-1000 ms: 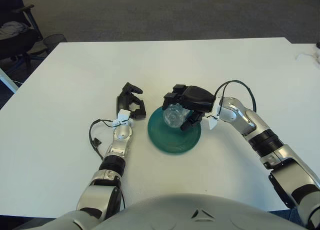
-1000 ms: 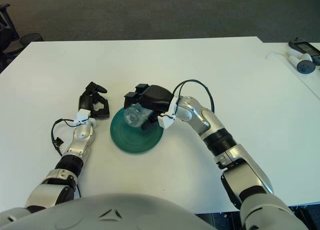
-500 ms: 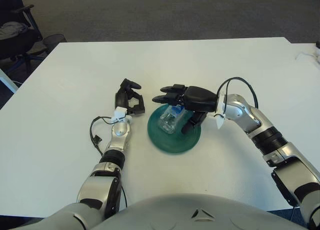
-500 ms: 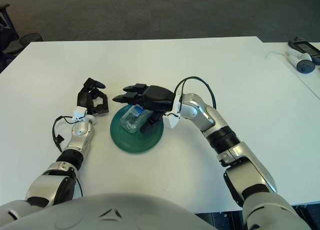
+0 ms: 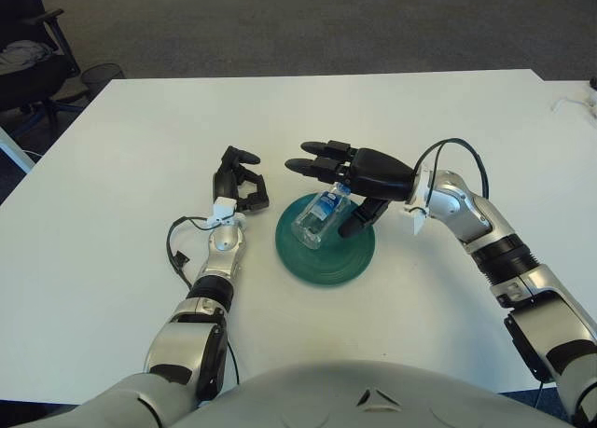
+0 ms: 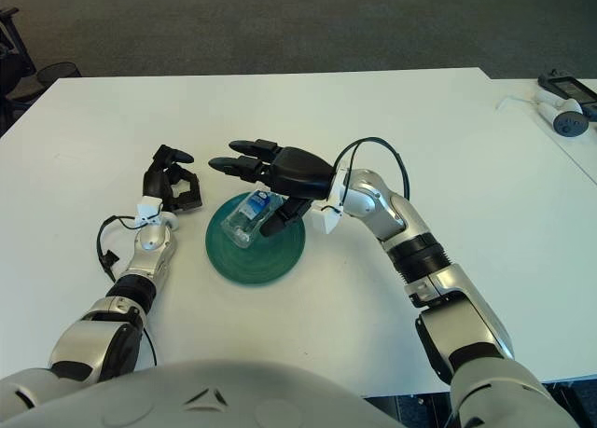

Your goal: Put the bottle into the plate.

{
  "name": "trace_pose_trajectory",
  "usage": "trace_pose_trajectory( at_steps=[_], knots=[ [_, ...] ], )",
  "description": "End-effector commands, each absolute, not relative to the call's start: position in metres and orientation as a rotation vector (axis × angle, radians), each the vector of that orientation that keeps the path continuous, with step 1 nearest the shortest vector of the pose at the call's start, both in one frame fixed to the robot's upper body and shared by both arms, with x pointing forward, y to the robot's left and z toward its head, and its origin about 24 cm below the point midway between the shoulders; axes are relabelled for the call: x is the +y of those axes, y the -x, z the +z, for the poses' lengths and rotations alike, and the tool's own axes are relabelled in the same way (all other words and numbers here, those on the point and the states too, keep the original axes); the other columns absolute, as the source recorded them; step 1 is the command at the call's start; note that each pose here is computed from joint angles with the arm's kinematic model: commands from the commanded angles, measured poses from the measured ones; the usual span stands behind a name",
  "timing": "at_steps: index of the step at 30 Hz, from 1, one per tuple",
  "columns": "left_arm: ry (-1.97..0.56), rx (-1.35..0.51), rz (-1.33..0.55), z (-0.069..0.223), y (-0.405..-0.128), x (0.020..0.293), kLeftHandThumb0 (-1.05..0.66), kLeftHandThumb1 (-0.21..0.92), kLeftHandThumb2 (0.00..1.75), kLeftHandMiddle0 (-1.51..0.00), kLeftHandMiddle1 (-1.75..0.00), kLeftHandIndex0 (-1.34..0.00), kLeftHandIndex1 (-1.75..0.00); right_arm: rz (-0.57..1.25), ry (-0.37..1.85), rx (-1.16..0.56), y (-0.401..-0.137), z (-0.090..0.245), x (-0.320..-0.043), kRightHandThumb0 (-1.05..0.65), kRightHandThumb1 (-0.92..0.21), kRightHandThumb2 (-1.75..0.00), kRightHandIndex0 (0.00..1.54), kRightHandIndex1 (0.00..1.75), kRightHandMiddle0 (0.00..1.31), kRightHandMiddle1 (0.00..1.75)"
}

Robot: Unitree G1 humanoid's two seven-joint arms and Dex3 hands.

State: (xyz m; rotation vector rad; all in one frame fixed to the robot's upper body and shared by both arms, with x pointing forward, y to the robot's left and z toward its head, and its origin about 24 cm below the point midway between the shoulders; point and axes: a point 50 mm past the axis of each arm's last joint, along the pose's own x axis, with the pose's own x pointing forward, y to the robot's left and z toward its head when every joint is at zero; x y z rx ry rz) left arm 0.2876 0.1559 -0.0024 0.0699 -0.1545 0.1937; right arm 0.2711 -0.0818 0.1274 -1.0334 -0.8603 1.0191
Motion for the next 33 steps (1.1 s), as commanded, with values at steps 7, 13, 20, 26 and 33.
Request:
trace_pose_trajectory(
  at_steps=[7,13,20,26,33],
  knots=[
    [-0.071,-0.052,0.177,-0.024,-0.269,0.159,0.00,0.18,1.46,-0.73,-1.69,-0.48,-1.75,0.846,0.978,-0.879,-0.288,0.143,-0.099,-1.05,-0.92,-0.47,0.00,0.00,0.00,0.00],
    [-0.024,-0.048,0.163,-0.023,-0.267,0.159,0.00,0.14,1.51,-0.77,-1.68,-0.52,-1.75,0.643,0.727,-0.821,-0.301,0.154,-0.115,-1.05,-0.92,-0.42,0.00,0.00,0.00,0.00],
    [-0.058,-0.047,0.171,-0.021,-0.265,0.159,0.00,0.11,1.54,-0.77,-1.70,-0.54,-1.75,0.189,0.266,-0.762,-0.298,0.147,-0.131,-1.04,-0.92,-0.34,0.23,0.03,0.01,0.35],
    [-0.067,-0.033,0.187,-0.020,-0.264,0.159,0.00,0.09,1.57,-0.79,-1.70,-0.56,-1.75,-0.009,-0.063,-0.583,-0.298,0.106,-0.163,-0.78,-0.92,-0.34,0.39,0.19,0.00,0.64],
    [-0.068,-0.030,0.188,-0.020,-0.263,0.159,0.00,0.08,1.58,-0.80,-1.69,-0.57,-1.75,-0.134,-0.252,-0.418,-0.285,0.053,-0.167,-0.66,-0.92,-0.53,0.32,0.68,0.00,0.82]
  ],
)
